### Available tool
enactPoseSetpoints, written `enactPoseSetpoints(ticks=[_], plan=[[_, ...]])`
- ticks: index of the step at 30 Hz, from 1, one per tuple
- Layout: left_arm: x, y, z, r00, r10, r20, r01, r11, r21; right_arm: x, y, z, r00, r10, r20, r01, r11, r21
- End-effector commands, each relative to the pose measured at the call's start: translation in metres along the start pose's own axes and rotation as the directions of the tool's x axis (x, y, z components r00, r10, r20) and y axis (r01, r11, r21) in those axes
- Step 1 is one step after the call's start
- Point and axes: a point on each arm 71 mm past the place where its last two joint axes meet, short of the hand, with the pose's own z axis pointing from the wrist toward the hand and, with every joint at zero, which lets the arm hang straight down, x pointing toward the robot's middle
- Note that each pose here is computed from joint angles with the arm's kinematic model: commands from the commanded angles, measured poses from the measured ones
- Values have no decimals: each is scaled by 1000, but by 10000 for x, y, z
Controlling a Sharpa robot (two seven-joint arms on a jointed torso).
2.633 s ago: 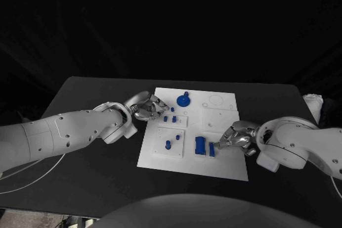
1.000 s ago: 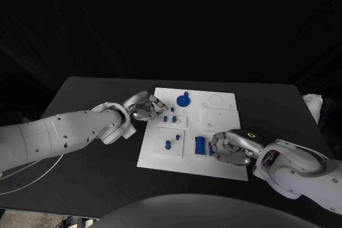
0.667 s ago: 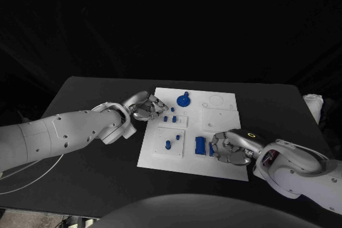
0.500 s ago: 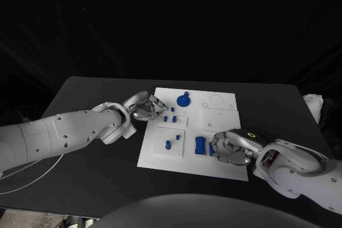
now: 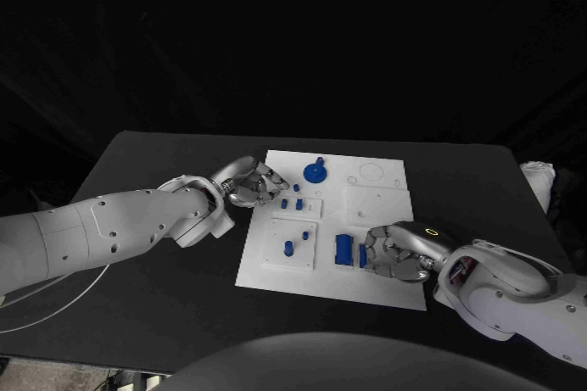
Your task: Assemble the parts on the task board
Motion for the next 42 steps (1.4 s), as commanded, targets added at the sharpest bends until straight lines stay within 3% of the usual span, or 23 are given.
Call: enactPoseSetpoints(ticks=[1, 6, 13, 18, 21, 25, 29, 34, 39, 40, 42], plan=[[16, -16, 6, 1000, -9, -9, 9, 1000, 8, -3, -13, -3, 1000, 2, 14, -2, 1000, 26], [11, -15, 2, 1000, -9, -7, 9, 1000, 11, -26, -25, -15, 999, 7, 42, -8, 1000, 25], [-7, -58, -48, 1000, -9, 19, 8, 999, 51, -192, -33, -120, 976, 67, 208, -59, 997, -47], [-50, -151, -128, 997, -33, 73, 26, 994, 106, -490, -57, -174, 912, 221, 345, -191, 974, -119], [-88, -235, -162, 989, -71, 127, 50, 986, 157, -708, -111, -165, 843, 376, 385, -342, 926, -158], [-116, -317, -193, 975, -144, 171, 105, 970, 217, -874, -179, -122, 734, 577, 359, -538, 816, -212], [-92, -359, -191, 953, -267, 144, 228, 944, 241, -949, -261, -76, 609, 735, 298, -689, 677, -260], [-79, -352, -208, 912, -397, 100, 368, 902, 227, -984, -308, -62, 531, 812, 242, -758, 583, -292], [-84, -329, -209, 895, -438, 83, 413, 885, 217, -985, -304, -40, 510, 834, 210, -778, 552, -300], [-85, -310, -216, 934, -337, 117, 312, 930, 194, -984, -344, -52, 593, 753, 286, -716, 655, -241], [-86, -315, -211, 931, -342, 124, 316, 929, 193, -987, -340, -37, 588, 755, 291, -718, 652, -242]])
